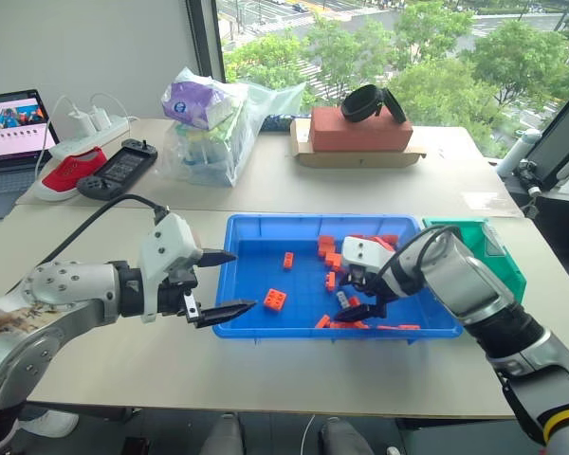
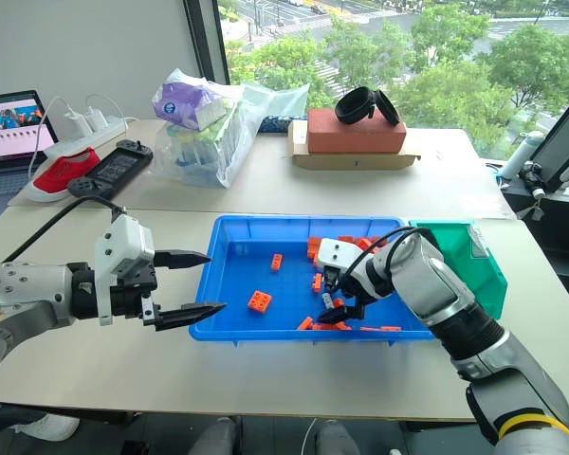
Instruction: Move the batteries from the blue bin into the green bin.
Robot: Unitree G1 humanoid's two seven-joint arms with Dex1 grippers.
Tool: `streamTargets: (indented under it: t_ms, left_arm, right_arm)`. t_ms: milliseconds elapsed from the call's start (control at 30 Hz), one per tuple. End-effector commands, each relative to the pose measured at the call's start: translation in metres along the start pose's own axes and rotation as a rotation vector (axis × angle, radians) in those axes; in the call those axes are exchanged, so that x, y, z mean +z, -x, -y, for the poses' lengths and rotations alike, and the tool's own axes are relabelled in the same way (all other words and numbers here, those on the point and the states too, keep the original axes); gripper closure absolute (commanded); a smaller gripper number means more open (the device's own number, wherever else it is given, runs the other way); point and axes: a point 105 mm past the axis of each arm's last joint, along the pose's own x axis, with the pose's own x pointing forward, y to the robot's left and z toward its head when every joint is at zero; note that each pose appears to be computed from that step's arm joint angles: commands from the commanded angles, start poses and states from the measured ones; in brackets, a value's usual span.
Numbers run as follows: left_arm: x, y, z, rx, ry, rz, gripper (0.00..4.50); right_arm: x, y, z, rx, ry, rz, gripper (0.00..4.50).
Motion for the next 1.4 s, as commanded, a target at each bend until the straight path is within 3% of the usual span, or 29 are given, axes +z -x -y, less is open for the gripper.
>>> streamTargets:
  t_ms: [33,267,367,633,733,933,1100,1267,1400]
  left_arm:
    - [0.005,0.001,0.001,0.002,-0.03,0.019,0.0]
    - [0.005,0.001,0.002,0.0,-0.032,0.02,0.0]
    - [0.005,0.002,0.001,0.004,-0.034,0.019,0.0]
    - [0.005,0.002,0.0,0.012,-0.039,0.016,0.0]
    - [0.005,0.002,-0.001,0.012,-0.041,0.015,0.0]
    - [0.005,0.002,-0.001,0.008,-0.039,0.018,0.0]
    - [0.005,0.002,0.0,0.003,-0.042,0.016,0.0]
    - [0.005,0.002,0.002,-0.014,-0.037,0.016,0.0]
    - [0.006,0.001,0.001,-0.027,-0.034,0.025,0.0]
  right_arm:
    - [-0.001,0.002,-0.005,0.007,0.032,-0.024,0.05]
    - [-0.008,0.003,0.001,-0.017,0.067,-0.058,0.05]
    - [-0.014,0.002,0.006,-0.041,0.077,-0.086,0.78]
    - [-0.02,0.003,0.023,-0.112,0.116,-0.12,3.52]
    - [-0.017,0.003,0.026,-0.124,0.123,-0.103,4.24]
    - [-0.002,0.014,0.033,-0.153,0.127,-0.015,4.25]
    - [0.019,0.076,0.044,-0.164,0.052,0.172,4.25]
    - [-0.001,0.135,0.081,-0.374,-0.074,0.191,4.25]
    - [-0.046,0.18,0.114,-0.632,-0.175,0.077,4.25]
